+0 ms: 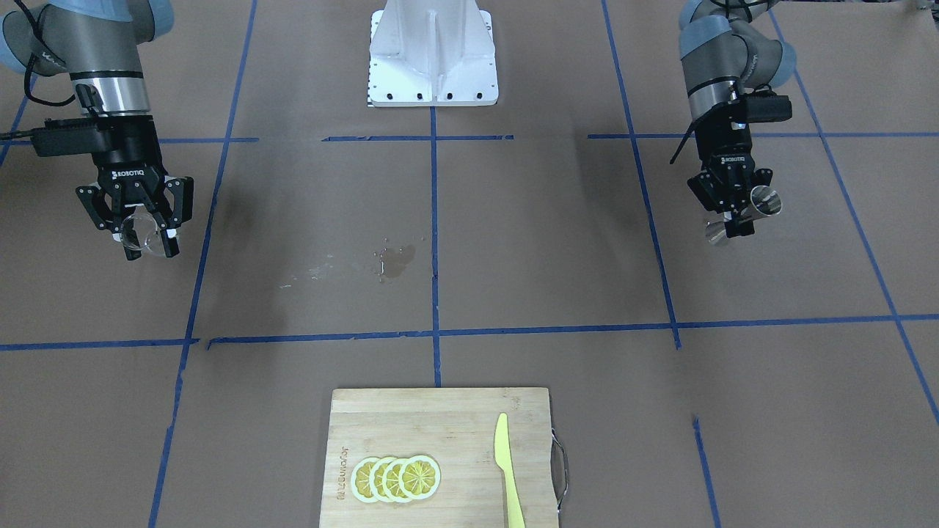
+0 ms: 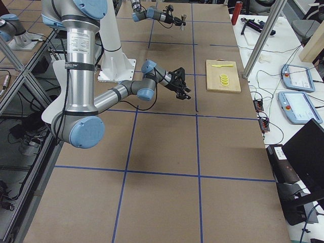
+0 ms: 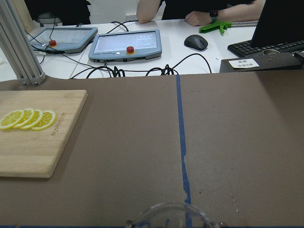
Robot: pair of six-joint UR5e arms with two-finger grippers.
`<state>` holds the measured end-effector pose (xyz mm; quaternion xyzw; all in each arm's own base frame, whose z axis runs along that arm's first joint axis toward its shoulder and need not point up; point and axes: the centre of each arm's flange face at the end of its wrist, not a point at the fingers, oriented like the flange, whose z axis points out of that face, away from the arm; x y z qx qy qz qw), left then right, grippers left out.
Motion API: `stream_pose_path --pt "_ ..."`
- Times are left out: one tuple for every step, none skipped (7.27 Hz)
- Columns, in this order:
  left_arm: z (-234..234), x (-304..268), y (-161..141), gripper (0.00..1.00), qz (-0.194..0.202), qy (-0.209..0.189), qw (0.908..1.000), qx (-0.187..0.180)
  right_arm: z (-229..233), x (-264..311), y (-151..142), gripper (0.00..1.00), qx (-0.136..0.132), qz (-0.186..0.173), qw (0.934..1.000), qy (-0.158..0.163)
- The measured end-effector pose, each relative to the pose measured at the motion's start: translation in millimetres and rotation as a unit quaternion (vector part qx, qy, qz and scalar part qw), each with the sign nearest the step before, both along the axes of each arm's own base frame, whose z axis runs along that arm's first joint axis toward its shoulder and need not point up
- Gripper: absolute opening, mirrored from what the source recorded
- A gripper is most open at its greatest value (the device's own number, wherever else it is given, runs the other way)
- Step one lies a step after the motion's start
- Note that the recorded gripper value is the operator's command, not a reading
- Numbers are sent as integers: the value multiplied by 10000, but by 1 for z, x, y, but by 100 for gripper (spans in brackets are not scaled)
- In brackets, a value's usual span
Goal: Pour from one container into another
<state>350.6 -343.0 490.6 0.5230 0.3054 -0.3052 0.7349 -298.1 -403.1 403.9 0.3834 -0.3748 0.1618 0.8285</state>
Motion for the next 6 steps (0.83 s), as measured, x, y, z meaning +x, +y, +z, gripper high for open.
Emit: stream_pose_path --pt "14 12 10 0 -58 -75 9999 61 2 1 1 0 32 -1 10000 -42" --pt "28 21 17 0 -130 -136 9998 116 2 1 1 0 53 8 10000 -68" --pt "39 30 23 0 -187 -206 9995 176 3 2 1 0 57 12 10000 -70" --pt "44 40 28 0 -183 -245 9993 225 4 2 2 0 51 13 10000 -64" --pt "45 53 33 0 -136 -247 9993 251 5 3 2 0 46 12 10000 -59" --pt "44 62 37 10 -92 -232 9993 262 5 3 2 0 45 11 10000 -58"
